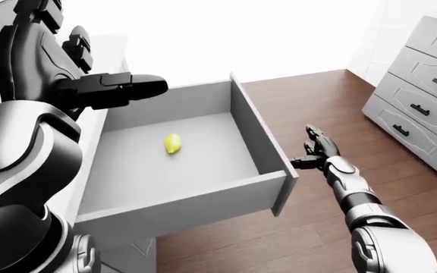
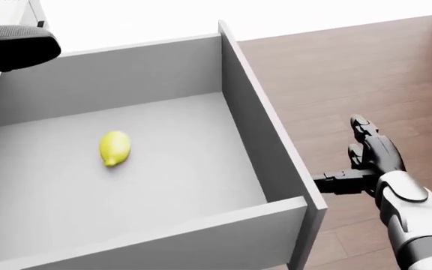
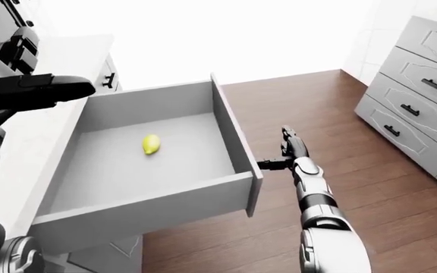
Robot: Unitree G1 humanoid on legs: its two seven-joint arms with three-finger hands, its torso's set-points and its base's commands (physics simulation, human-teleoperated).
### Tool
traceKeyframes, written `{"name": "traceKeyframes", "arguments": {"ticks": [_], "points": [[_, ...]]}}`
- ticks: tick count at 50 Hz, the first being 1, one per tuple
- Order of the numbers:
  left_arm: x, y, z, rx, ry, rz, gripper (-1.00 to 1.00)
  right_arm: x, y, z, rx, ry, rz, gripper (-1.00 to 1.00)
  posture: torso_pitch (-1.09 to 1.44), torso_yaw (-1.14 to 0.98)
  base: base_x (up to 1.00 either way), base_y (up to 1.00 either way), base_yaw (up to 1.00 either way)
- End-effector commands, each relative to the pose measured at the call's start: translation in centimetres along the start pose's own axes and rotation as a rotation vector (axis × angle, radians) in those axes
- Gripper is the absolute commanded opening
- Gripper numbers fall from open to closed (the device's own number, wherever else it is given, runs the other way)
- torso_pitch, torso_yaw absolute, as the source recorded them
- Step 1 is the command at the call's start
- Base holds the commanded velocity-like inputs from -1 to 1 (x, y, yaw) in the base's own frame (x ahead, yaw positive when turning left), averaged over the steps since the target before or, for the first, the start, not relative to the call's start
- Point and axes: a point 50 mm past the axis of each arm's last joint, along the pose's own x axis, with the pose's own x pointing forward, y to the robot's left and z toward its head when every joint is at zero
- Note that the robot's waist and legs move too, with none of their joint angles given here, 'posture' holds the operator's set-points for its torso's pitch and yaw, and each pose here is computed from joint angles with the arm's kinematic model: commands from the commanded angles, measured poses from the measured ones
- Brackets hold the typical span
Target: Close the right drawer.
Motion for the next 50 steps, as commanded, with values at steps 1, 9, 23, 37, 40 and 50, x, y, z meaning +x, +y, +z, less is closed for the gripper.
{"name": "traceKeyframes", "arguments": {"ticks": [1, 9, 23, 37, 40, 50], "points": [[-0.1, 0.2, 1.2, -0.016, -0.067, 0.01, 1.0, 0.3, 0.7, 2.2, -0.03, -0.081, 0.023, 1.0, 0.0, 0.0, 0.0, 0.0, 0.0], [-0.2, 0.2, 1.3, -0.018, -0.067, 0.01, 1.0, 0.5, 1.5, 2.2, -0.034, -0.08, 0.041, 1.0, 0.0, 0.0, 0.0, 0.0, 0.0], [0.1, 0.4, 1.2, -0.017, -0.063, 0.014, 1.0, 0.9, 3.4, 2.3, -0.036, -0.076, 0.086, 1.0, 0.0, 0.0, 0.0, 0.0, 0.0], [0.1, 0.5, 1.3, -0.02, -0.065, 0.016, 1.0, 1.1, 5.0, 2.5, -0.049, -0.074, 0.125, 1.0, 0.0, 0.0, 0.0, 0.0, 0.0], [0.1, 0.5, 1.2, -0.02, -0.063, 0.017, 1.0, 1.1, 5.2, 2.5, -0.049, -0.074, 0.13, 1.0, 0.0, 0.0, 0.0, 0.0, 0.0], [0.1, 0.6, 1.1, -0.022, -0.061, 0.018, 1.0, 1.2, 6.2, 2.2, -0.057, -0.069, 0.152, 1.0, 0.0, 0.0, 0.0, 0.0, 0.0]]}}
